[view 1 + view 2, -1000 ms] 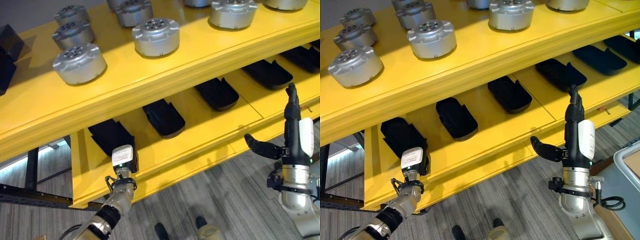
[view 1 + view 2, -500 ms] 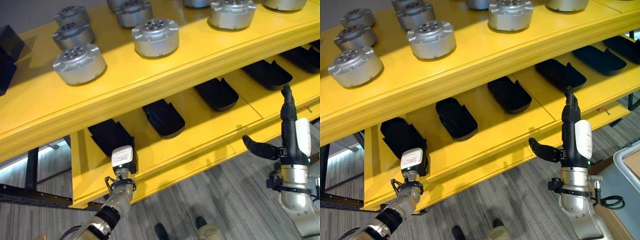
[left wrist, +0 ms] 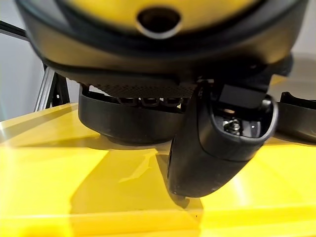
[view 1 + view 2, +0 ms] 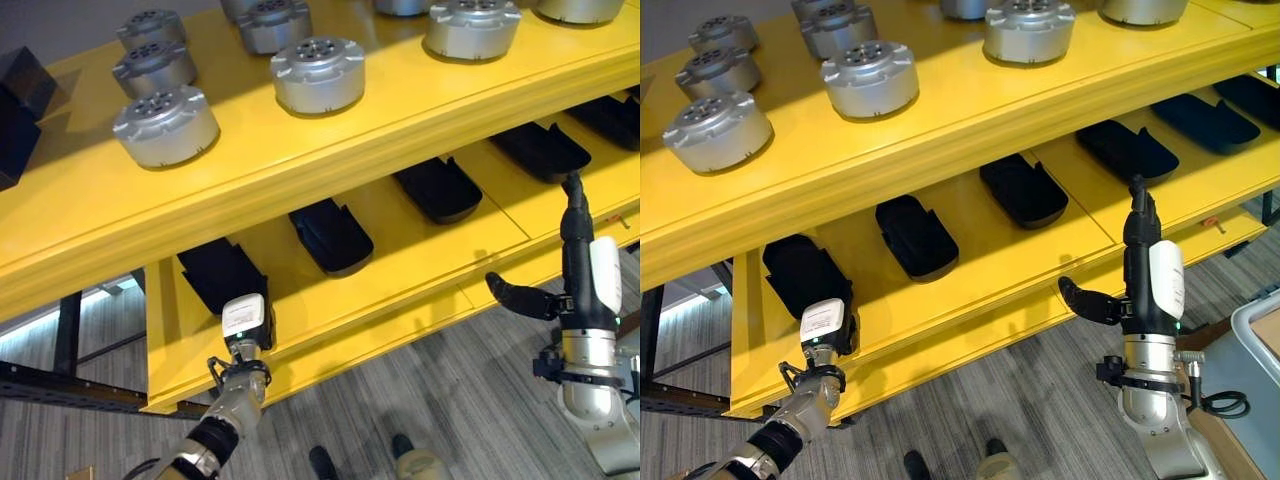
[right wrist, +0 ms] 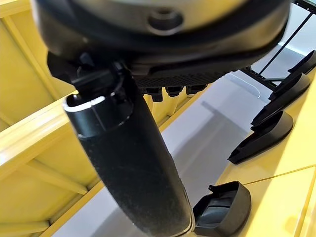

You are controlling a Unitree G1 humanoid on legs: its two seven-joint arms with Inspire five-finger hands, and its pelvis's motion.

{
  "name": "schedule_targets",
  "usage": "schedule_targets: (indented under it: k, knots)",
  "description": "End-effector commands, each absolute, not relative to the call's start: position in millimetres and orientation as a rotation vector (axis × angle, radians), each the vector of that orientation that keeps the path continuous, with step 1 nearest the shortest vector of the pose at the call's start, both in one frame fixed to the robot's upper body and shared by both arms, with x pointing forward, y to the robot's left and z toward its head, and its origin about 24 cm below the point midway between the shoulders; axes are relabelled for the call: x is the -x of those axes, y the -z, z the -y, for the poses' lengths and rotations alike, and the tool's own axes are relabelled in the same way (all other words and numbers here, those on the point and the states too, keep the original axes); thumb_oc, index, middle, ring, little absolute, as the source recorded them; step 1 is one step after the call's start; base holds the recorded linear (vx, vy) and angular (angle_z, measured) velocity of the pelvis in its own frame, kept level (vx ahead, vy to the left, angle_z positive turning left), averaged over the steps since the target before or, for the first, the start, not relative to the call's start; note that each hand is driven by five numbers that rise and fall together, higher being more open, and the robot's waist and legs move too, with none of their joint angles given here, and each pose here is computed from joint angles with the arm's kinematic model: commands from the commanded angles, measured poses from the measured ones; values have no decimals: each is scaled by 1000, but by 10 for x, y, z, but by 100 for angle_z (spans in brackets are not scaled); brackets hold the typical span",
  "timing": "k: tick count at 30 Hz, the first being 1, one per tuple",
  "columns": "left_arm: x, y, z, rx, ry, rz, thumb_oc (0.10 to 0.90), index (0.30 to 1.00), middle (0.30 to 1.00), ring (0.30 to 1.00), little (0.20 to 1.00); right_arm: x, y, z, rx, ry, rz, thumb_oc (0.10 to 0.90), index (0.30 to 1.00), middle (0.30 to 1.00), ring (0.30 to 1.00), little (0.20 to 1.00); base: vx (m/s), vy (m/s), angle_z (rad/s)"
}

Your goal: Move parts from the plastic box to the shelf.

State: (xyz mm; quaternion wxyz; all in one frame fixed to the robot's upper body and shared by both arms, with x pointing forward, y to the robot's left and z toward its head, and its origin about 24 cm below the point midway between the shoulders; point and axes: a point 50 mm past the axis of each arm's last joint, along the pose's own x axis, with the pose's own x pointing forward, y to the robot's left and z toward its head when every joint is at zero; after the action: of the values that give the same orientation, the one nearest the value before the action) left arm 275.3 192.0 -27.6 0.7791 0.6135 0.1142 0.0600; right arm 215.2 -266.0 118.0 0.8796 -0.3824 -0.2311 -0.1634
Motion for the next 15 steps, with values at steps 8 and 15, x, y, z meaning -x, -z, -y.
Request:
schedule_targets:
  k: [8, 15]
  knots:
    - [-2507, 484, -2337, -1326, -135, -447, 900, 1000, 1000, 1000, 1000, -2172, -1645, 2667, 731, 431, 722, 900, 1000, 1000, 1000, 1000, 0, 0, 0]
    - [-2499, 498, -2321, -1364, -110, -434, 900, 1000, 1000, 1000, 1000, -2167, -1644, 2662, 729, 428, 718, 900, 1000, 1000, 1000, 1000, 0, 0, 0]
